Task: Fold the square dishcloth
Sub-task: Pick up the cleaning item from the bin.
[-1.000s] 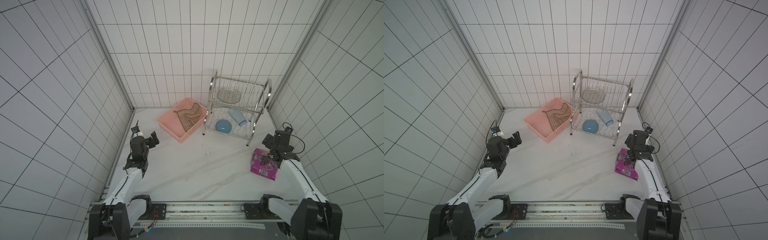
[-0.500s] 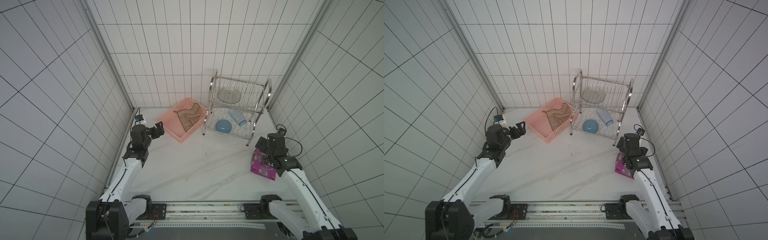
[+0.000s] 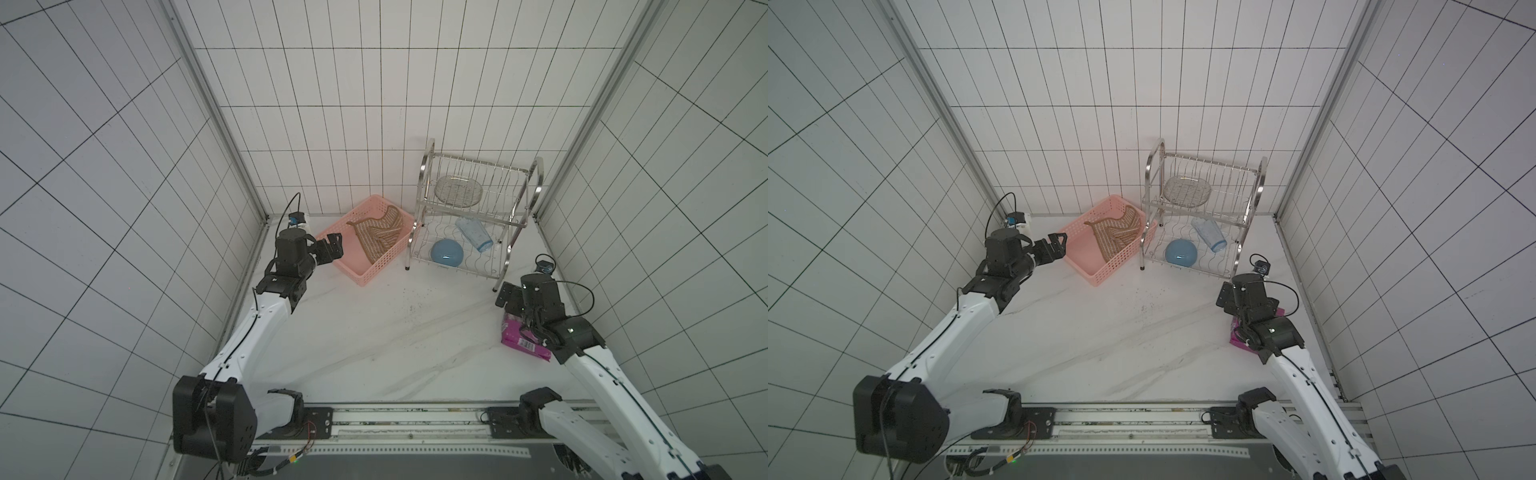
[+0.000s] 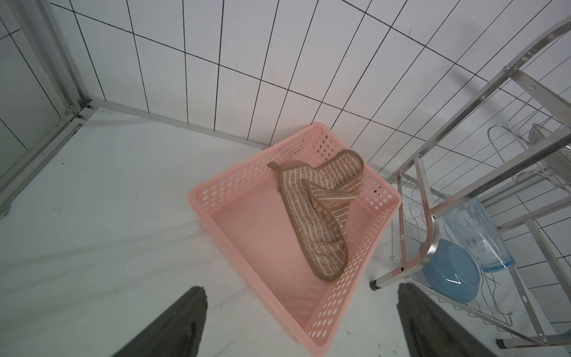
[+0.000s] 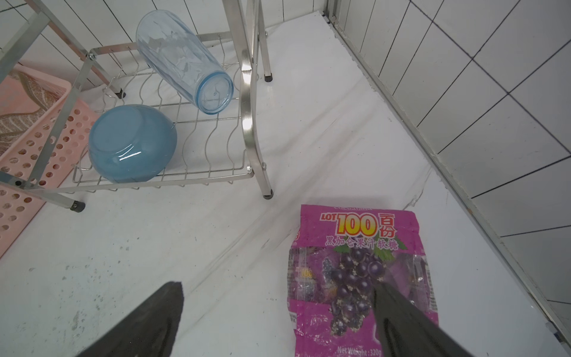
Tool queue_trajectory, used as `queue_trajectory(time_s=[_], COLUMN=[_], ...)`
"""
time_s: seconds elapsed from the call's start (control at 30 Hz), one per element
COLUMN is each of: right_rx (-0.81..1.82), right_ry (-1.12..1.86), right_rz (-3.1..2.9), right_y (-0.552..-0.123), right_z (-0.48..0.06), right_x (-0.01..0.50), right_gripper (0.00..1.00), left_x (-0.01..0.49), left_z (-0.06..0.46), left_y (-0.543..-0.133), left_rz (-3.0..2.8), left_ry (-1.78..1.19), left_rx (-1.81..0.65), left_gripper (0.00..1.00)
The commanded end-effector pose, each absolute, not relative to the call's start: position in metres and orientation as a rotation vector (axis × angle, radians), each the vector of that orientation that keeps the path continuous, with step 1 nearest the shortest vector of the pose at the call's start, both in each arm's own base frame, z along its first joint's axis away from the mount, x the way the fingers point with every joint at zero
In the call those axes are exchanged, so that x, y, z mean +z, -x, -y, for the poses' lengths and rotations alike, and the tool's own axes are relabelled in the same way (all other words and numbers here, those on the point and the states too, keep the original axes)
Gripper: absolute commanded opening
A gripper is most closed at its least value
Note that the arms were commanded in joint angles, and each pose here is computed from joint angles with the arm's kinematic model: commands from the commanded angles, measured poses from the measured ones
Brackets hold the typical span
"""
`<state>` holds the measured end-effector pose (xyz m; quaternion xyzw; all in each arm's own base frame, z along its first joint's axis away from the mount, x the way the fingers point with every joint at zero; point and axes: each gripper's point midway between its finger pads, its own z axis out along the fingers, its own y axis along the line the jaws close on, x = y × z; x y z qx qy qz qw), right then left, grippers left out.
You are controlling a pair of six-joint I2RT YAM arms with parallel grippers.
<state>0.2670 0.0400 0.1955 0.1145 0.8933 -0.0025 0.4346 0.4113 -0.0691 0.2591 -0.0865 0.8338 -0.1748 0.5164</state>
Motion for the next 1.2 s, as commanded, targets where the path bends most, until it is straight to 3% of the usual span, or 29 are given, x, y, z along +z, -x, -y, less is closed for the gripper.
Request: queue_trajectory(time_s=[0.0, 0.33, 0.5, 0.73, 0.9, 1.17], right_rx=[0.007, 0.016, 0.017, -0.016, -0.032, -0.061], right_ry=[-0.28, -0.252, -0.247, -0.254, -0.256, -0.27], right_rz=[-2.223, -2.241, -2.248, -2.237, -2.243, -2.232], right_y=[-0.27, -0.282, -0.283, -0.286, -0.289, -0.291], right_z=[-0.048, -0.061, -0.062, -0.059, -0.058, -0.055], right_x=[0.204, 0.203, 0.202, 0.205, 0.204, 0.207], right_gripper=[0.99, 0.99, 0.99, 0.99, 0.99, 0.99], left_x=[0.256, 0.208, 0.189, 0.158, 0.152, 0.139], left_z=[0.078, 0.104, 0.115, 0.139, 0.156, 0.177], left_y=[-0.419, -0.46, -0.49, -0.531, -0.561, -0.598], left_rz=[-2.064, -2.294, -2.363, -2.429, -2.443, -2.454], left_ry=[0.18, 0.092, 0.089, 0.119, 0.126, 0.22], left_rx=[-0.438, -0.365, -0.382, -0.469, -0.526, -0.569], left_gripper=[0.98, 0.98, 0.84, 0.8, 0.7, 0.69])
